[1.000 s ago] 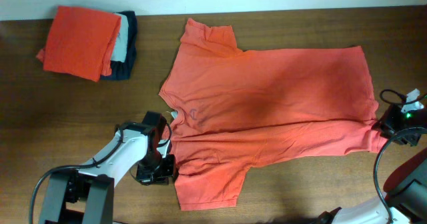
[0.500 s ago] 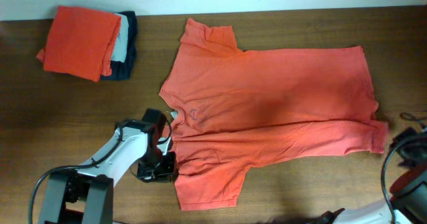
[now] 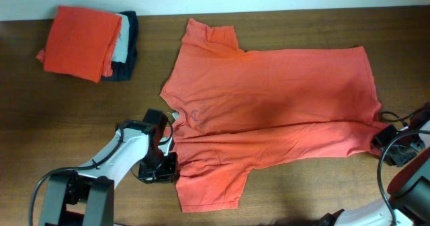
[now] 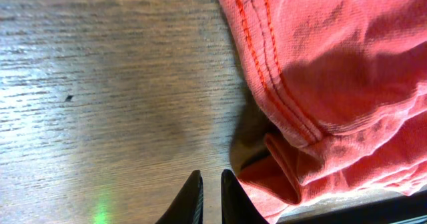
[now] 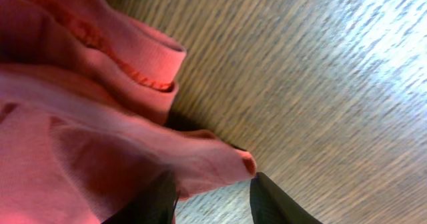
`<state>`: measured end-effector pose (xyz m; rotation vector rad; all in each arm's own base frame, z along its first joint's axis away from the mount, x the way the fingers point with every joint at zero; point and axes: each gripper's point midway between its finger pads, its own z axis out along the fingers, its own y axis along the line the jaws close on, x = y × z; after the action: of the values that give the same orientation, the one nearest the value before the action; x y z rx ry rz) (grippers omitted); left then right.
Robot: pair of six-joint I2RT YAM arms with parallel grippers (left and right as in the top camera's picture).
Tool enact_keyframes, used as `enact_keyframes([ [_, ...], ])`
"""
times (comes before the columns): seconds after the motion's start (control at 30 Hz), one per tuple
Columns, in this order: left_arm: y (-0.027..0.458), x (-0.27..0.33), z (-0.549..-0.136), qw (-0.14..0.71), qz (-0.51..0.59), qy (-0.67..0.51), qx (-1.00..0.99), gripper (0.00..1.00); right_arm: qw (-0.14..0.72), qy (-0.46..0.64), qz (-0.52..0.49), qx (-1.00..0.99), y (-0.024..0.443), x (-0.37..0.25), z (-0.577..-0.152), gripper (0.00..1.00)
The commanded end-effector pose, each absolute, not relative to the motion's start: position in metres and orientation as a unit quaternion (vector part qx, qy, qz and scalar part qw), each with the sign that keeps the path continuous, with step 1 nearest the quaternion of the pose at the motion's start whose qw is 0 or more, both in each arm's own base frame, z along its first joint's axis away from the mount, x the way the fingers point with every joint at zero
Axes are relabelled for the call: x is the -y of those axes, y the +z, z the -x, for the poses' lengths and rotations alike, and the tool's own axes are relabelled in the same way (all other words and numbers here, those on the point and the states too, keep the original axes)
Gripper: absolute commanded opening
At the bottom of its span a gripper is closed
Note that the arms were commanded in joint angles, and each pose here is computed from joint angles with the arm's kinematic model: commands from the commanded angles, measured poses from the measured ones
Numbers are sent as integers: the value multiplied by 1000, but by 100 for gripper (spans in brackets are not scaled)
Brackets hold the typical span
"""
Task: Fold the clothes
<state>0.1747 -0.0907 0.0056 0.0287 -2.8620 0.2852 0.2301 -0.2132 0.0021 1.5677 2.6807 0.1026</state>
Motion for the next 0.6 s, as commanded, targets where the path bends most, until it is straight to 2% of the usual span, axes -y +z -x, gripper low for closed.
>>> enact_keyframes([
  [0.0, 8, 93, -178, 129, -4, 104, 986, 11, 24, 33, -520, -853, 4, 215, -232, 42],
  [0.3, 8, 93, -179, 128, -4, 104, 986, 12, 41, 37, -519, -853, 25, 220, -241, 44],
  [0.4, 8, 93, -180, 125, -4, 105, 987, 12, 37, 18, -530, -847, 24, 225, -237, 51],
  [0.57, 8, 93, -181, 122, -3, 106, 987, 12, 31, -2, -538, -843, 12, 228, -229, 56],
])
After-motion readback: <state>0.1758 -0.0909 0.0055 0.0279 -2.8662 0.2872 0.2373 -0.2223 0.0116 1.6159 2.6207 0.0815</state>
